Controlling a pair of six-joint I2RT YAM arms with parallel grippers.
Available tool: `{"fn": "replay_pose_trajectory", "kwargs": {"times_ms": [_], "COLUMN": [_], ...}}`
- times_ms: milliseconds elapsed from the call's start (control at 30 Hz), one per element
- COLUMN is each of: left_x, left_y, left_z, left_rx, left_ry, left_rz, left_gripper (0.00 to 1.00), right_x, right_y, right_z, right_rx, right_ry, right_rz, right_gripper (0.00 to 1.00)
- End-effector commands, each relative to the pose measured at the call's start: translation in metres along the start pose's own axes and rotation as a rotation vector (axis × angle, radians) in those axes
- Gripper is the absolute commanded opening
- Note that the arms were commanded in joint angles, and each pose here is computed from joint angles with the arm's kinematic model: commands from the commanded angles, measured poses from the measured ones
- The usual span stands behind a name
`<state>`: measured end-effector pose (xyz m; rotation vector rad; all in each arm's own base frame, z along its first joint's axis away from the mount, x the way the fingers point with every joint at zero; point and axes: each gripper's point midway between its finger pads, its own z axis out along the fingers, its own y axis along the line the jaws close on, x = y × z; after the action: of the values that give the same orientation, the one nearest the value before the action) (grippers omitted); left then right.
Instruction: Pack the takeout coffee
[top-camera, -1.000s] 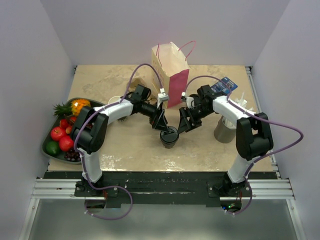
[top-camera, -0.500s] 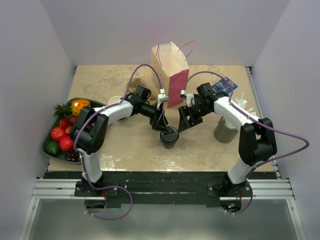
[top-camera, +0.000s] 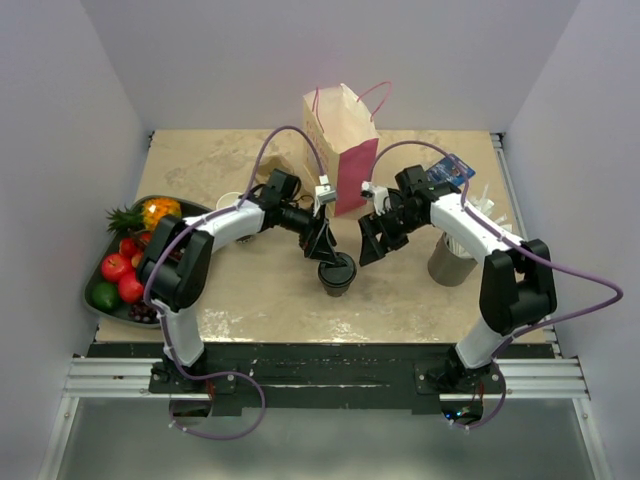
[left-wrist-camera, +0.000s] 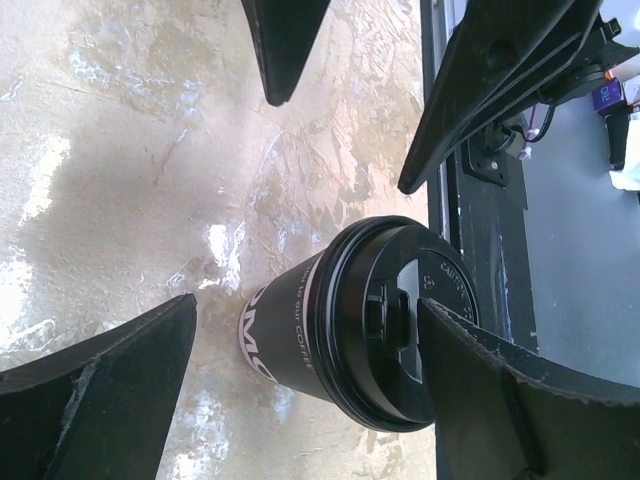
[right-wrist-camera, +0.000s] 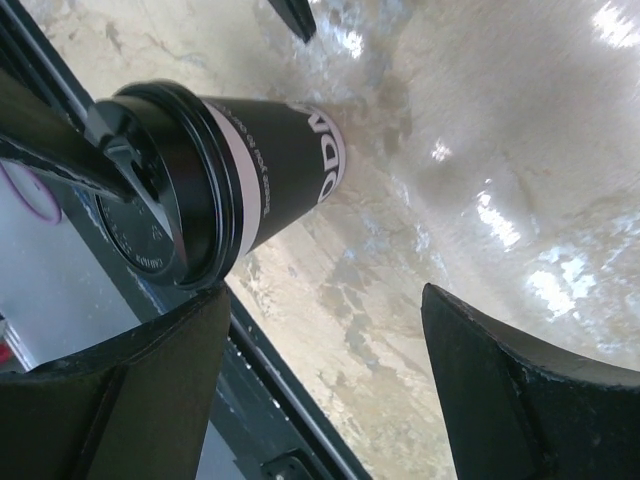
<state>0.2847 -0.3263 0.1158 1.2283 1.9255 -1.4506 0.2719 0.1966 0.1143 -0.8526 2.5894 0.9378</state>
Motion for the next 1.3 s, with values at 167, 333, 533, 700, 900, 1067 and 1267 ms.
{"fn": "replay_pose_trajectory", "kwargs": {"times_ms": [167, 333, 533, 700, 900, 1067, 1267], "left_x": [-0.008, 0.002, 0.009, 0.011, 0.012, 0.013, 0.012], "left_y": [-0.019, -0.020, -0.021, -0.022, -0.020, -0.018, -0.015], "left_z": [-0.012, -0.012, -0.011, -0.009, -0.009, -0.008, -0.007], "left_rx": [0.002, 0.001, -0.005, -0.006, -0.010, -0.012, -0.016], "left_ry": [-0.010, 0.006, 0.017, 0.022, 0.023, 0.023, 0.022], "left_rz": [0.089, 0.075, 0.073, 0.072, 0.063, 0.052, 0.043], "left_gripper": [0.95, 0.95, 0.96, 0.95, 0.95, 0.95, 0.95], "right_x": [0.007, 0.008, 0.007, 0.010, 0.013, 0.015, 0.019], "right_y": [0.031, 0.038, 0.034, 0.029, 0.032, 0.032, 0.030], "right_z": [-0.004, 0.002, 0.008, 0.014, 0.019, 0.020, 0.023], "right_rx": [-0.122, -0.138, -0.129, -0.114, -0.118, -0.116, -0.106], "right_ry": [-0.030, -0.028, -0.021, -0.002, 0.020, 0.029, 0.045], "right_rz": [-0.027, -0.024, 0.002, 0.014, 0.005, -0.003, -0.014], "right_gripper": [0.81, 0.82, 0.82, 0.82, 0.82, 0.82, 0.82]}}
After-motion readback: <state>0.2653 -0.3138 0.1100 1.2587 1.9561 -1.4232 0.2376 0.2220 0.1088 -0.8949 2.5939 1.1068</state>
